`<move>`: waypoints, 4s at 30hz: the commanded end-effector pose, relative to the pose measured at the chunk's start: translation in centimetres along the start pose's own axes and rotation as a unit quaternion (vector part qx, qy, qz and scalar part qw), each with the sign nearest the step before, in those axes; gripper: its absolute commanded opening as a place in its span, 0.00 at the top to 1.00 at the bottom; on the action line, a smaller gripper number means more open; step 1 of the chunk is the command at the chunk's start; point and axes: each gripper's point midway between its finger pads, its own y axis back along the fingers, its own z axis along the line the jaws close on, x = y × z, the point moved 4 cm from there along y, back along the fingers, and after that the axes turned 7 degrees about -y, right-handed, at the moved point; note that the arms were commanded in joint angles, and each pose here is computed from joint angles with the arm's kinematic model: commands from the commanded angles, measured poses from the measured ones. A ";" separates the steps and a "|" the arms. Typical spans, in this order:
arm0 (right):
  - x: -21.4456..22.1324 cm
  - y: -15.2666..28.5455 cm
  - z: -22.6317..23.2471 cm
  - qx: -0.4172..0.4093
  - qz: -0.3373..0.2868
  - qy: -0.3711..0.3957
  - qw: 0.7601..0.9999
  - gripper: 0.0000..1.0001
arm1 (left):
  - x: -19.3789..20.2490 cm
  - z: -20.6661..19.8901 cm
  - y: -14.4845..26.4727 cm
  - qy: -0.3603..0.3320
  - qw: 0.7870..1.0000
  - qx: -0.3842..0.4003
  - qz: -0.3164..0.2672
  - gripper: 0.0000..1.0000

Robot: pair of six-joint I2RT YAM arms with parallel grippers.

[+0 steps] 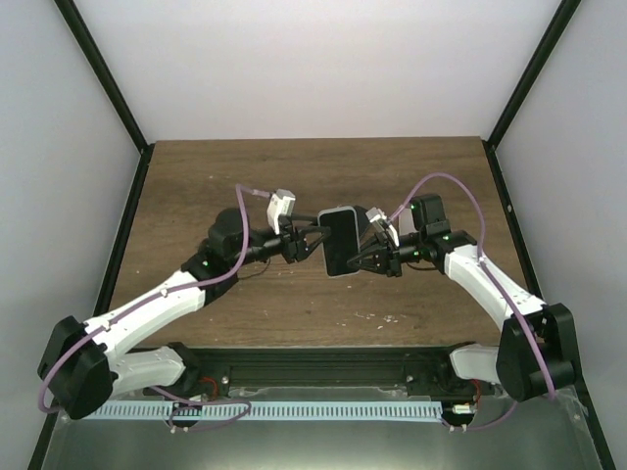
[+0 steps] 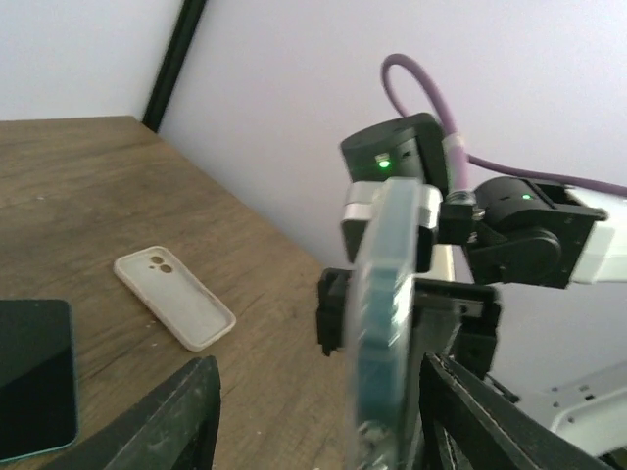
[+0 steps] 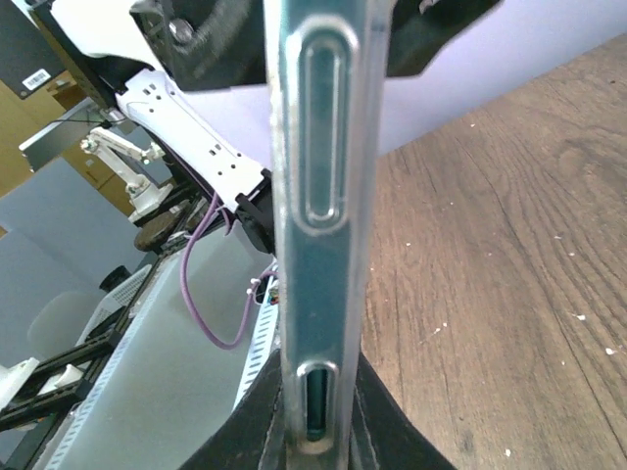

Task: Take the phone out of the phone case
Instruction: Adjust the phone, then remove the phone case from the phone.

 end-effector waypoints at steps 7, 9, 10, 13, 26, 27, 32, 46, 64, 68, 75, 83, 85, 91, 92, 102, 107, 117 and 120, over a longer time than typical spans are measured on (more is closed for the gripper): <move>-0.1 -0.3 -0.5 0.000 0.010 0.017 1.000 0.99 | 0.3 -1.9 -1.7 -0.018 0.989 0.112 0.096 0.60; 0.0 -0.3 -0.4 0.001 0.010 0.017 1.000 0.99 | 0.3 -1.8 -1.9 -0.018 0.989 0.114 0.097 0.64; 0.0 -0.3 -0.4 0.001 0.010 0.017 1.000 0.99 | 0.3 -1.8 -1.9 -0.019 0.988 0.114 0.097 0.66; -0.1 -0.3 -0.4 0.001 0.010 0.020 1.000 0.99 | 0.6 -1.8 -2.1 -0.017 0.988 0.118 0.103 0.70; 0.0 -0.4 -0.5 -0.002 0.011 0.013 1.000 0.99 | 0.5 -2.1 -2.7 -0.017 0.983 0.145 0.109 0.91; 0.0 -0.4 -0.5 -0.002 0.011 0.014 1.000 0.99 | 0.4 -2.2 -2.7 -0.017 0.983 0.146 0.110 0.94; -0.2 -0.3 -0.4 0.001 0.011 0.021 1.000 0.86 | -0.3 -2.7 -2.2 -0.021 0.981 0.156 0.112 0.98; -0.3 1.4 2.9 0.138 0.076 0.136 0.978 0.56 | -0.7 -4.4 -0.9 -0.011 0.955 0.257 0.146 1.00; 0.2 1.6 5.1 0.167 0.121 0.151 0.967 0.60 | 0.1 -5.1 -0.5 -0.009 0.929 0.324 0.177 1.00; -0.3 1.3 4.8 0.176 0.122 0.159 0.964 0.60 | 0.0 -4.6 -0.3 -0.010 0.934 0.317 0.165 1.00; -0.7 1.1 4.7 0.162 0.138 0.174 0.961 0.61 | -1.2 -3.7 0.7 -0.002 0.940 0.312 0.139 1.00; -1.8 0.2 4.9 0.129 0.154 0.173 0.964 0.62 | -1.0 -3.7 1.2 -0.003 0.941 0.310 0.137 1.00; -1.7 -0.4 5.4 0.111 0.162 0.176 0.965 0.62 | -1.0 -3.6 1.2 -0.005 0.942 0.306 0.136 1.00; -0.4 -2.1 6.6 0.082 0.185 0.176 0.963 0.62 | -1.1 -3.2 1.1 -0.008 0.948 0.289 0.133 1.00; -0.3 -2.2 6.7 0.077 0.186 0.174 0.964 0.62 | -1.1 -3.1 1.1 -0.008 0.949 0.287 0.132 1.00; 0.5 -3.2 7.0 0.062 0.201 0.170 0.963 0.69 | -1.6 -2.7 1.4 -0.013 0.955 0.270 0.121 1.00; 0.7 -3.1 7.3 0.065 0.203 0.184 0.959 0.69 | -1.5 -2.1 1.2 -0.002 0.957 0.263 0.122 1.00; 1.0 -3.3 7.5 0.070 0.211 0.212 0.952 0.80 | -1.3 -1.6 0.9 0.017 0.955 0.269 0.127 1.00; 0.9 -3.3 7.5 0.074 0.209 0.223 0.949 0.84 | -1.1 -1.5 0.8 0.024 0.953 0.272 0.130 1.00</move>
